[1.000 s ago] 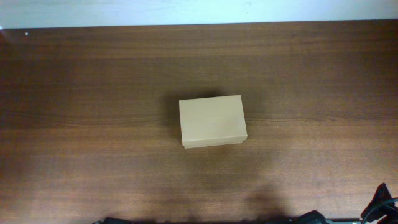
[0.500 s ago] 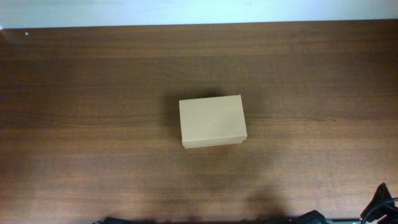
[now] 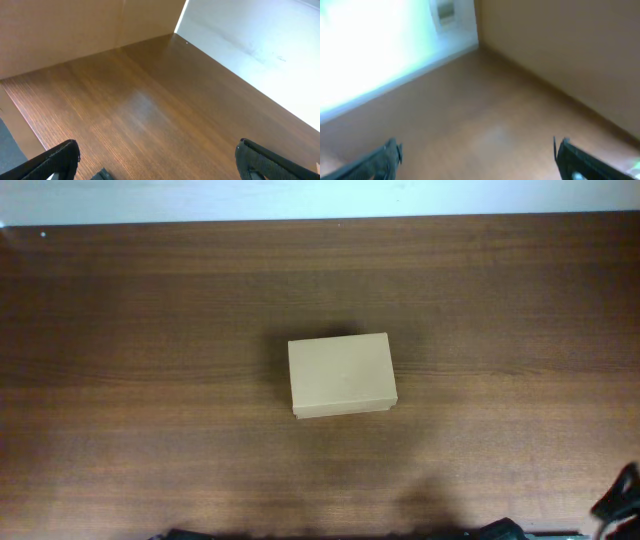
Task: Pack container
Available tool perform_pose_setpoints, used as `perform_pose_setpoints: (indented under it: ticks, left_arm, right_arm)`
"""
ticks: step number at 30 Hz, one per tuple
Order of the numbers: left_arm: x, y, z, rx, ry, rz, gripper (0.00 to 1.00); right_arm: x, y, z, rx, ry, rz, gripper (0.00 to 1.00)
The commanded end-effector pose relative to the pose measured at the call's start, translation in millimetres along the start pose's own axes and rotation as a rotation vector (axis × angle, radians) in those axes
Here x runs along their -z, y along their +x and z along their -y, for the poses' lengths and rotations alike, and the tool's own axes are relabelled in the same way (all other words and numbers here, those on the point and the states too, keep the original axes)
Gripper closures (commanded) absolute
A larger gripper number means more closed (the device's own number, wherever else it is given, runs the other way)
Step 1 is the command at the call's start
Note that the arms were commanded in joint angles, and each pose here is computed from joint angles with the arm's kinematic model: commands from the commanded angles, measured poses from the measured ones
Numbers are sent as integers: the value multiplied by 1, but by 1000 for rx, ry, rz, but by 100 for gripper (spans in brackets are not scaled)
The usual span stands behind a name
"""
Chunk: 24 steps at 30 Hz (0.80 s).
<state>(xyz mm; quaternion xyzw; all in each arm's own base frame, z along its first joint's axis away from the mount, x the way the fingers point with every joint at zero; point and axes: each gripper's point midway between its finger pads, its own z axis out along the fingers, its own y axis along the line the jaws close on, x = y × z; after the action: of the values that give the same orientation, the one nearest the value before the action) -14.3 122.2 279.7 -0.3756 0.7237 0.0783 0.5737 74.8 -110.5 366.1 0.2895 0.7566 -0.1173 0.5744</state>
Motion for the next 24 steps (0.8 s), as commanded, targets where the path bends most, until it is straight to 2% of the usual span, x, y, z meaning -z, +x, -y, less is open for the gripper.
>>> perform_pose_setpoints:
  ticks: [1,5,9,14,24]
  left_arm:
    - [1,2,-2,14,1,5,1]
    - [1,2,-2,14,1,5,1]
    - [1,2,-2,14,1,5,1]
    - [1,2,-2,14,1,4,1]
    - [1,2,-2,14,1,4,1]
  right_arm:
    - [7,-35,5,-207,30,181,1]
    - [18,-76,-39,-483,-251,370,1]
    - [16,-82,-78,-569,-472,494,1]
    - [-17,-47,-104,-551,-534,529,1]
    - [-93,48,-111,-491,-444,453,1]
